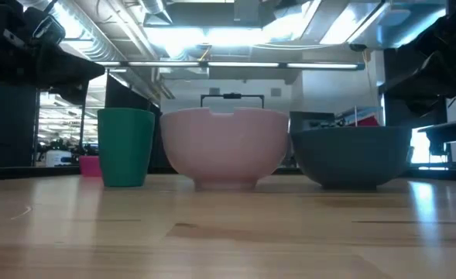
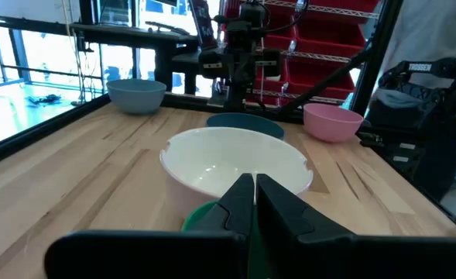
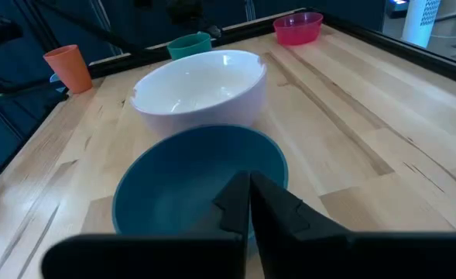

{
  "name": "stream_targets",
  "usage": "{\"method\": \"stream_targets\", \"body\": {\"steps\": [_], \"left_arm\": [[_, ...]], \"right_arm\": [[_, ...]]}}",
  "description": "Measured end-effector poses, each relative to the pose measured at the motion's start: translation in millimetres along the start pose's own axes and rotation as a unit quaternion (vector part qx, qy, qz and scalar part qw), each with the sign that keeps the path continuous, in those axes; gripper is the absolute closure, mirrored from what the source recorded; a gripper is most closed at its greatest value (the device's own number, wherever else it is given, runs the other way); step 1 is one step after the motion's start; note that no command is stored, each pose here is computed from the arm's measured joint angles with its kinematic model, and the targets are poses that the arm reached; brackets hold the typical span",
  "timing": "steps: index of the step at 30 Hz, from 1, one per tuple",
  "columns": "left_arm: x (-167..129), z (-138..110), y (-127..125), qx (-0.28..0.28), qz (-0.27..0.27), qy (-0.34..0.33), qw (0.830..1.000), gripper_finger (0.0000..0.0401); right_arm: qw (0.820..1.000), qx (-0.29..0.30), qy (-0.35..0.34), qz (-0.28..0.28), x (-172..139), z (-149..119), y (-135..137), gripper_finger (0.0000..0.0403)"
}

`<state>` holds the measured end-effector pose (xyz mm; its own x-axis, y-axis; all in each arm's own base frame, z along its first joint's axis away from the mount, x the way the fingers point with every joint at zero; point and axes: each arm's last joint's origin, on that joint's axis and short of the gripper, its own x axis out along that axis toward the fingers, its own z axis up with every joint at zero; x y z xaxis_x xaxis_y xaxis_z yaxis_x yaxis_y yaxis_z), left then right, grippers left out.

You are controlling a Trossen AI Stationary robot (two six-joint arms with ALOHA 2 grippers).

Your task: Nest bowls inside each other

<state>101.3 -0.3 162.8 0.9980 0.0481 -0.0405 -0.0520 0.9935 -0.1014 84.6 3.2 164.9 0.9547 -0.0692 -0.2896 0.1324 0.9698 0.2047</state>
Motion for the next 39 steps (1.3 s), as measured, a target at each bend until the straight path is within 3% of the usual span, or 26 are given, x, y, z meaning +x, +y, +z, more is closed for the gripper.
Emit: {"method": "stream_targets", "body": {"steps": [39], "left_arm": [[0.0, 0.0, 0.0, 0.0, 0.0, 0.0, 1.0, 0.0401]], "right_arm": [[1.0, 0.0, 0.0, 0.0, 0.0, 0.0, 0.0, 0.0402]]}}
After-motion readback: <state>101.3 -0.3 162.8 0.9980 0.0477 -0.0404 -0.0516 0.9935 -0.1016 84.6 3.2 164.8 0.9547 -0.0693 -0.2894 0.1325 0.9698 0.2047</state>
